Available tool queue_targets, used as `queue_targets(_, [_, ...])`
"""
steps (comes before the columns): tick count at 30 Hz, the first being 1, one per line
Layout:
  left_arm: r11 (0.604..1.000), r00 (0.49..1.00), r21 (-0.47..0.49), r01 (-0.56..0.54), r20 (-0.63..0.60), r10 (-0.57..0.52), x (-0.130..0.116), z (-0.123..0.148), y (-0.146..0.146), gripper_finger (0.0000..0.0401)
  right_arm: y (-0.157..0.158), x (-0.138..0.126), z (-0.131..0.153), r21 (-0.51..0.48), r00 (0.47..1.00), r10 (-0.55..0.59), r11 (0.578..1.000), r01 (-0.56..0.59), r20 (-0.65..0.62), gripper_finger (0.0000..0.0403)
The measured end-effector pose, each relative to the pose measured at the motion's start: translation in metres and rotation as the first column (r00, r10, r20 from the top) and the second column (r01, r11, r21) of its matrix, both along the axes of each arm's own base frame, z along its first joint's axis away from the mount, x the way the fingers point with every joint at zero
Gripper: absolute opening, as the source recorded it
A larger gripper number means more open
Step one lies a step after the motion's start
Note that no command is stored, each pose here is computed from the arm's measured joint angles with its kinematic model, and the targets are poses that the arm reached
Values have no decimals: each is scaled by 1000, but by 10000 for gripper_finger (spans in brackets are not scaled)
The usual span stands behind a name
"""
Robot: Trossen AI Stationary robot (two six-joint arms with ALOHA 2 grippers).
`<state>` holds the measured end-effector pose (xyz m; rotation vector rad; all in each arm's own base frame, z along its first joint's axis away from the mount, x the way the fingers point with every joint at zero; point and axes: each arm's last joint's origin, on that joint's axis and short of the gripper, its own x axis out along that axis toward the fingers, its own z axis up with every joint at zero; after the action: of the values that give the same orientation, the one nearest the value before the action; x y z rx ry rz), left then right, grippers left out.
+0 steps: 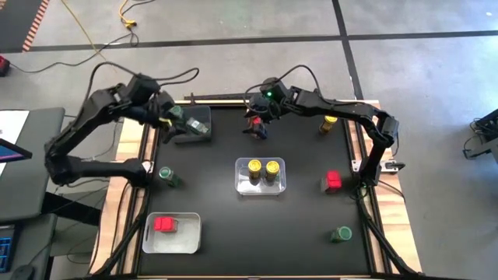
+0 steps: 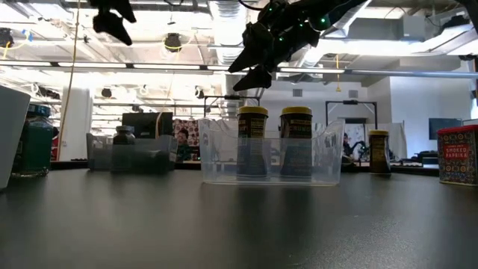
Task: Sort spices by type
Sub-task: Put the green seasoning bottle into the black bin
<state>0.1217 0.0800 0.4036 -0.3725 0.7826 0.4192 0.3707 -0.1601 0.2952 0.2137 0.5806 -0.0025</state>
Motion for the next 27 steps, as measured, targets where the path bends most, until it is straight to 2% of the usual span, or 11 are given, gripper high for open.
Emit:
queue_targets(4, [999, 998, 11, -41, -37, 42, -4, -12, -15, 322, 3, 1, 0, 0, 1000, 9, 1000, -9, 0, 386])
queue_targets(10, [998, 997, -5, -55, -57, 55, -2, -50, -30, 322, 6, 3, 0, -3, 1000, 18, 1000, -18, 7, 386])
queue_targets(18, [998, 997, 26, -49, 52, 48, 6, -92, -43, 323, 8, 6, 2, -15, 999, 25, 1000, -24, 34, 386])
queue_targets(27, [988, 985, 46, -149, 90, 145, -12, -114, -54, 323, 31, 23, 18, -116, 991, 13, 993, 3, 136, 380])
